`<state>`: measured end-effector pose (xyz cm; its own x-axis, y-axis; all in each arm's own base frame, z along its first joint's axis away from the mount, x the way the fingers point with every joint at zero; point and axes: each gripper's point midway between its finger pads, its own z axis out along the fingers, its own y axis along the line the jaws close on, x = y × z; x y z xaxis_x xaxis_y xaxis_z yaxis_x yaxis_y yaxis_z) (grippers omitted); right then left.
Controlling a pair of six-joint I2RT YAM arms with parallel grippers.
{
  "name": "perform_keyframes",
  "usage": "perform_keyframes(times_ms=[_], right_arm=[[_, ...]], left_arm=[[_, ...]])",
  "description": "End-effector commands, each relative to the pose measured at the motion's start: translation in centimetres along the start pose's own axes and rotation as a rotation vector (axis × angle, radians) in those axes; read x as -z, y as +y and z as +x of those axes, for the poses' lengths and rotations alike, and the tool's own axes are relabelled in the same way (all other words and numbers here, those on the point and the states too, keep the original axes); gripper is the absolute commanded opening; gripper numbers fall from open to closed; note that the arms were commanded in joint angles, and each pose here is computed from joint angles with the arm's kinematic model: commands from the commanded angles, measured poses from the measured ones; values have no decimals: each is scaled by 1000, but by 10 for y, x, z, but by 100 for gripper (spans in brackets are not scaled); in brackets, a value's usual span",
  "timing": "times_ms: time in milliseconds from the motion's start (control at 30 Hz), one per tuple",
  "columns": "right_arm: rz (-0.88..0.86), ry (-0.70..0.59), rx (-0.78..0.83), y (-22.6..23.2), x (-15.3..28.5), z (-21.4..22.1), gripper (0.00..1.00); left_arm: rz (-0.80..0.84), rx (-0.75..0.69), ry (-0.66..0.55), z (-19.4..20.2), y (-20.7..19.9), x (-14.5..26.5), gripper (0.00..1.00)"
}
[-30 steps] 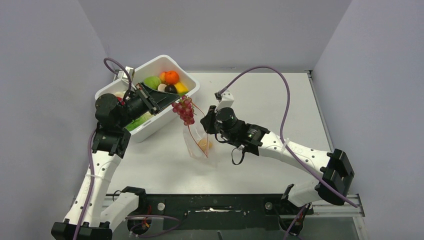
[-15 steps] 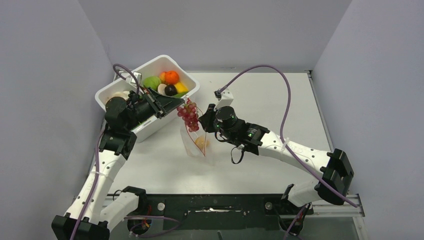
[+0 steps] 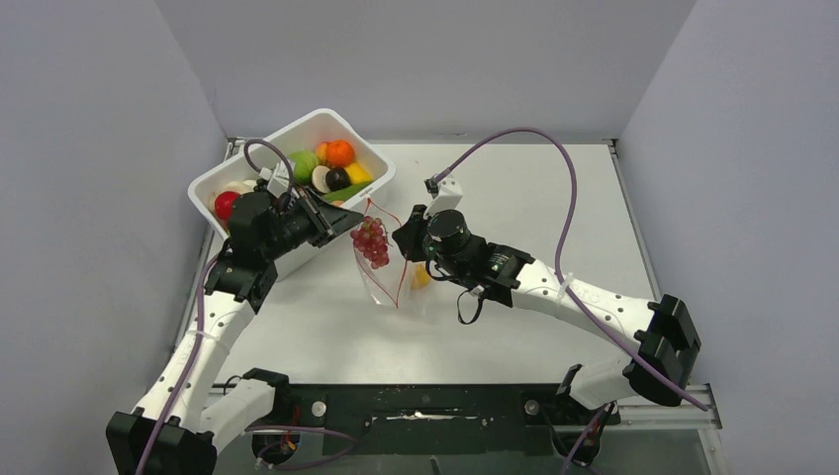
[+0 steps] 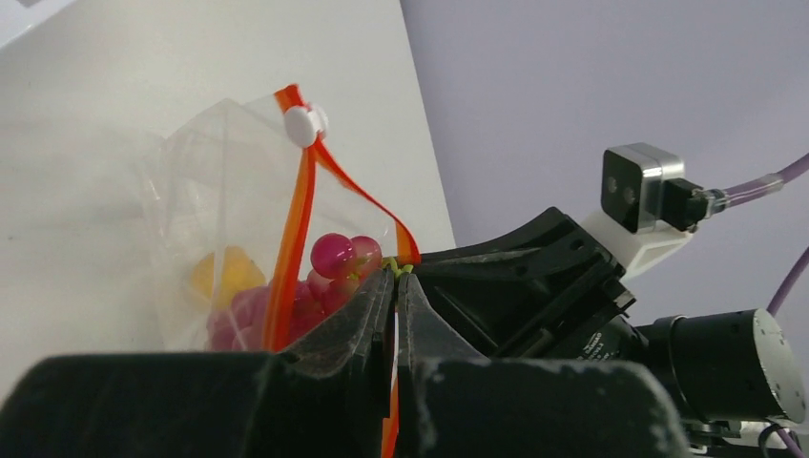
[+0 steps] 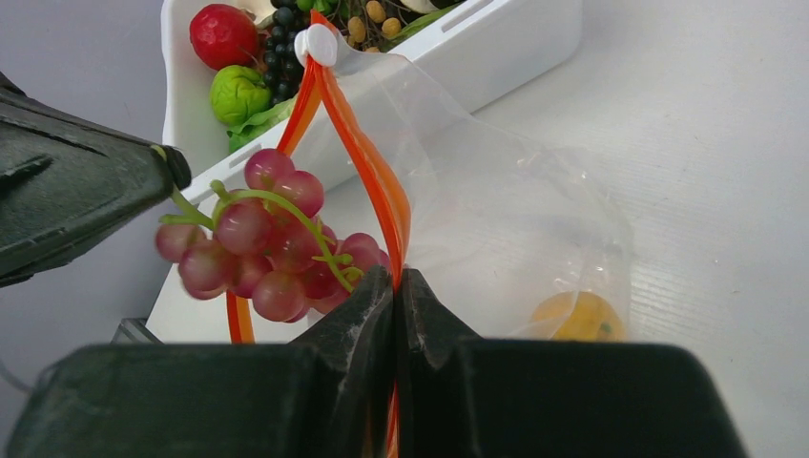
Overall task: Place the food in the zip-top bag and seal the zipper
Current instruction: Place the fake fruit in the zipper food storage bag.
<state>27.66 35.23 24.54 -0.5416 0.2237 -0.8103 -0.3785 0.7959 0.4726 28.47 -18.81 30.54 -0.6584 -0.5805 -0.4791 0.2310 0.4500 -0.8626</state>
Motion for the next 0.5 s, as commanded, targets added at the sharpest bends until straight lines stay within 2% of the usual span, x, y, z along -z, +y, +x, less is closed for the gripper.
perform_keyframes(times_ms=[0,233,400,433,467], right_arm=[[-85,-128,-50,27,13,-44,0],[-86,-129,-55,27,12,-44,0],[-88,-137,-52,28,12,-47,0],[-88,-136,-51,28,13,-47,0],[-87,-135,-49,28,12,-46,0]], left_arm=[[-4,-60,12,2,-3,-1,0],[31,-12,55,20,-4,-3,0],[-28,-70,71,30,7,-9,0],[-20,-71,76,31,6,-10,4],[-16,-72,75,30,5,-10,15]])
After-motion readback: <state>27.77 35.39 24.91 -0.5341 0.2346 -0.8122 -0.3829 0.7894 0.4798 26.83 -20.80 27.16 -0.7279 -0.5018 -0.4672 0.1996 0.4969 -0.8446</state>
